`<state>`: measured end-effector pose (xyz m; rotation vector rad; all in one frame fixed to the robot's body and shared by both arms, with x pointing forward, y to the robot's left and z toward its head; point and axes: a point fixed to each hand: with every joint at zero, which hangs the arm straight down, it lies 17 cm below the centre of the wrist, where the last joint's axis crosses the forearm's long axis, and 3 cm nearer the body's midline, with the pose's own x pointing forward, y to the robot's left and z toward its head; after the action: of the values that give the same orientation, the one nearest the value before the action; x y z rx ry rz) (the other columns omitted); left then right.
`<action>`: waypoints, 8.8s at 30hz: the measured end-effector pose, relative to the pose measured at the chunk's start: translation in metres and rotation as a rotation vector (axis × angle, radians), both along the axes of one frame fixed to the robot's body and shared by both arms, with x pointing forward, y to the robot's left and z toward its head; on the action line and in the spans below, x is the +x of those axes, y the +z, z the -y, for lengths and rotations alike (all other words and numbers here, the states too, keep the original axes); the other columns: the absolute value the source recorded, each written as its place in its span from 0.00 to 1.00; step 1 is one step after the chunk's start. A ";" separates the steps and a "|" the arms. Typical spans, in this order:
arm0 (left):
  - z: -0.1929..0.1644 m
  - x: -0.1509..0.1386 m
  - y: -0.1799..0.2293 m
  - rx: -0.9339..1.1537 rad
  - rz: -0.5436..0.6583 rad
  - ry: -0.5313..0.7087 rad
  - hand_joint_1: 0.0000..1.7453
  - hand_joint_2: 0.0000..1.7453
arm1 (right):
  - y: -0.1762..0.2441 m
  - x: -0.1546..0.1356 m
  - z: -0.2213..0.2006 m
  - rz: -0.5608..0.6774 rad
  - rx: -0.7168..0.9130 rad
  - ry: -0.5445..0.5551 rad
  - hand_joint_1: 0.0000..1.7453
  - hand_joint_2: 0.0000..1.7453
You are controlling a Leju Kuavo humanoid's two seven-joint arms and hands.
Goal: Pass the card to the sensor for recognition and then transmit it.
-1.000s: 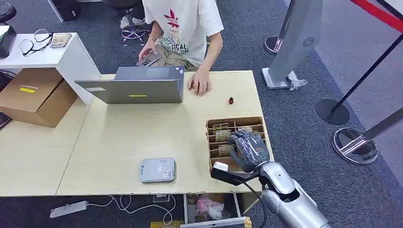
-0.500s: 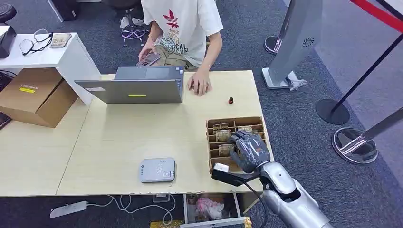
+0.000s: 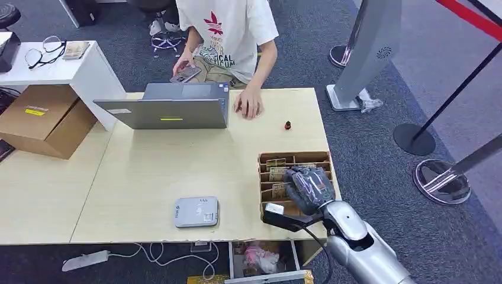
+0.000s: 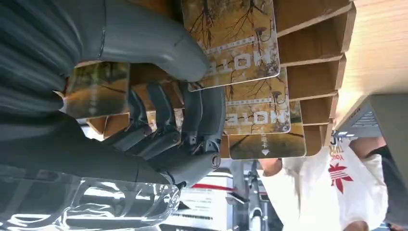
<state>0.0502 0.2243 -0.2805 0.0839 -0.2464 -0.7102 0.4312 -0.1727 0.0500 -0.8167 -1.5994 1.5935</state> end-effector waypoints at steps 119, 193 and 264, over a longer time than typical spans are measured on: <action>0.005 0.000 0.001 -0.006 0.011 -0.003 0.00 0.00 | 0.147 0.005 0.038 0.331 0.250 -0.119 0.00 1.00; 0.005 -0.002 0.000 -0.009 -0.007 -0.032 0.00 0.00 | 0.041 0.020 0.092 0.024 0.127 -0.259 0.47 1.00; 0.002 -0.001 0.000 -0.008 0.007 -0.063 0.00 0.00 | 0.078 0.057 0.047 -0.195 0.415 -0.066 0.89 1.00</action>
<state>0.0497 0.2224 -0.2802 0.0714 -0.2598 -0.7714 0.4879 -0.2201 0.1280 -0.4717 -1.6612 1.1941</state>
